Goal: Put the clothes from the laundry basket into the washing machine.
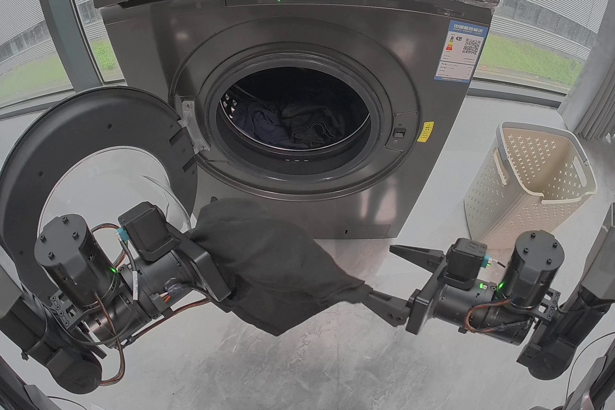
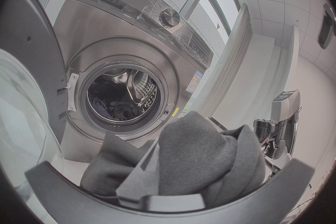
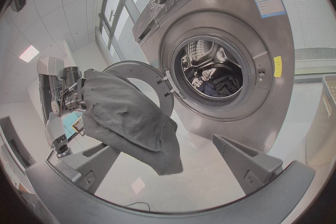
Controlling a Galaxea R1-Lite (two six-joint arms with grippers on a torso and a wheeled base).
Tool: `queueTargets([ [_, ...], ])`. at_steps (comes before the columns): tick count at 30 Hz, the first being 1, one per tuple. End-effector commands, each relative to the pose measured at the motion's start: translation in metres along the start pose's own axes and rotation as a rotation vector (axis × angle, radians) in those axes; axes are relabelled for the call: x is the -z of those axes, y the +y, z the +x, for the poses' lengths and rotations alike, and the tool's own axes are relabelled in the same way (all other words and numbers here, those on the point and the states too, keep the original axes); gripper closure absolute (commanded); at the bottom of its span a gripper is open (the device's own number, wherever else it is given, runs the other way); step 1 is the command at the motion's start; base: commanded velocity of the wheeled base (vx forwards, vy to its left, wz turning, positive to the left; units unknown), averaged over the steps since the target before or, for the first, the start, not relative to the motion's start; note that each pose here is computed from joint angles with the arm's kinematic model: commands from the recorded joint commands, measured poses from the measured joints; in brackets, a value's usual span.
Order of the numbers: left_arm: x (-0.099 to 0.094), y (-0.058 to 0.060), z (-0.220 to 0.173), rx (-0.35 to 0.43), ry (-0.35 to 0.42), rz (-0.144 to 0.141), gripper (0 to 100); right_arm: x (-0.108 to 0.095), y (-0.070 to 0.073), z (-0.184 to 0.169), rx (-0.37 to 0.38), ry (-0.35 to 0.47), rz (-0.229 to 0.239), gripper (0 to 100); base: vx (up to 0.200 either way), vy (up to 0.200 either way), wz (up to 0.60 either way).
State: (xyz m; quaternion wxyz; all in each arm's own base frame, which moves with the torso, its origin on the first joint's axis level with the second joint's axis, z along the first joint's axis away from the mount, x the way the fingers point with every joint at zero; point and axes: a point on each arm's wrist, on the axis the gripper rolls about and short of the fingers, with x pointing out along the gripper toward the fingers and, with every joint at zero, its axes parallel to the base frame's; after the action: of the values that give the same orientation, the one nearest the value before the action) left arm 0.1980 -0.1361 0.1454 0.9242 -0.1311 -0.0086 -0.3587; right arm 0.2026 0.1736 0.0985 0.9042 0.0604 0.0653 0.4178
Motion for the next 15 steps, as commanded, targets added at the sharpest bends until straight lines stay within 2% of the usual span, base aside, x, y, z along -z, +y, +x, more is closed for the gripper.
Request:
queueTargets([
  [1,-0.004,0.003,-0.001,-0.015,-0.018,0.002,100,0.000,0.012,-0.032,-0.022,0.030,-0.004,0,0.000,0.000,0.00],
  [3,-0.007,0.006,0.001,-0.023,-0.031,0.008,100,-0.004,0.008,-0.029,-0.003,0.007,-0.011,0,0.000,0.000,0.00],
  [7,-0.008,0.006,0.000,-0.021,-0.032,0.002,100,-0.007,-0.020,-0.020,0.104,-0.018,-0.004,0,0.000,0.000,0.00],
  [8,-0.008,0.006,0.000,-0.020,-0.034,0.002,100,-0.007,-0.021,-0.020,0.108,-0.017,-0.003,0,0.000,0.000,0.00],
  [9,-0.009,0.007,0.000,-0.019,-0.037,0.002,100,-0.003,-0.033,-0.017,0.152,-0.007,0.003,0,0.000,0.000,0.00],
  [11,-0.009,0.008,-0.001,-0.020,-0.035,0.002,100,-0.003,-0.040,-0.015,0.173,-0.008,0.006,0,0.000,0.000,0.00],
  [15,-0.006,0.009,0.000,-0.025,-0.022,0.002,100,-0.008,-0.047,-0.013,0.197,-0.034,0.002,0,0.200,0.000,0.00],
])
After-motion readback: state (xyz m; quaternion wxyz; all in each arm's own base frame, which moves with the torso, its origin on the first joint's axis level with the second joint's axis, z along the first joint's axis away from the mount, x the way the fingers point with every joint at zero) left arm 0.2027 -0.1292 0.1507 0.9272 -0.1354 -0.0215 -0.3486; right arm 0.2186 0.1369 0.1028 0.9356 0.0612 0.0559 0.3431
